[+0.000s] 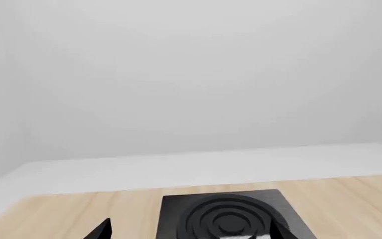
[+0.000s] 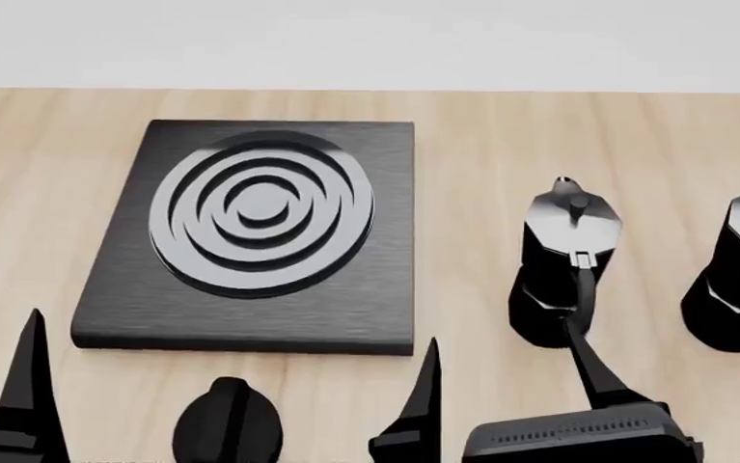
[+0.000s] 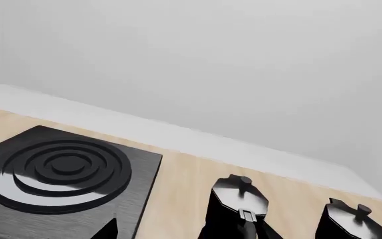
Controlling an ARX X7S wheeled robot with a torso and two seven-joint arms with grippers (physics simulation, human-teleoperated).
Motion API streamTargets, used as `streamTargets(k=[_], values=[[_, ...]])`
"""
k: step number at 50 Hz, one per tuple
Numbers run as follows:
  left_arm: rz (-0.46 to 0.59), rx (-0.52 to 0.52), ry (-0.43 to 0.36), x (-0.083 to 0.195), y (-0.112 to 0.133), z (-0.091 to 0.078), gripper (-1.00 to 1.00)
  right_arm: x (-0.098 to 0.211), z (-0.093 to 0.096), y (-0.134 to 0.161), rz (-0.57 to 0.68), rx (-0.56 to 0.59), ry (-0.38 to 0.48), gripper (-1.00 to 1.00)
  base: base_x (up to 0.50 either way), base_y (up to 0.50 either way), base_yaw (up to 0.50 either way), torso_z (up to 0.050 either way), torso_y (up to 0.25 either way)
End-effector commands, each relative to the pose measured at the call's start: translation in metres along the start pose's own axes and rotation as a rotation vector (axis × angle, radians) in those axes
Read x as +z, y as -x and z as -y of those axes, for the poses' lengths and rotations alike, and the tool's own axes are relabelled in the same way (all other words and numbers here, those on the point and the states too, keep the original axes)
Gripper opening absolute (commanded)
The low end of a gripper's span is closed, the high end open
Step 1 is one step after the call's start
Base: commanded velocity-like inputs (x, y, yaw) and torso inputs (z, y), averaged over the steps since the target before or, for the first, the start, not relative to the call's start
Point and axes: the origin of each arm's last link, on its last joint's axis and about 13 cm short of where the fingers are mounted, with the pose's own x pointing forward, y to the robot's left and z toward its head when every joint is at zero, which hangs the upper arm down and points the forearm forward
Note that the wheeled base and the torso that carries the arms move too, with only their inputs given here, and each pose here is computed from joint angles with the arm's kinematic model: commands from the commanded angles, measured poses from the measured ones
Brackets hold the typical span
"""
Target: Put the right moka pot on the stove.
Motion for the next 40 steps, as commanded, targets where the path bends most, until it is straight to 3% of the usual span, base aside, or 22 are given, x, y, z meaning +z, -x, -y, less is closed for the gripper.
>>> streamTargets(k=[1,40], values=[[0.002,0.002,0.0,0.0004,-0.0004,-0.0003,1.0,-0.0007,-0.0002,-0.0007,-0.002,0.001,0.006,1.0,0.0,0.0,0.0,0.0,-0.068],[0.007,0.004,-0.001,0.0002,0.0,-0.0002,1.0,-0.0017,-0.0009,-0.0014,-0.008,0.006,0.009,1.0,0.0,0.0,0.0,0.0,-0.072]])
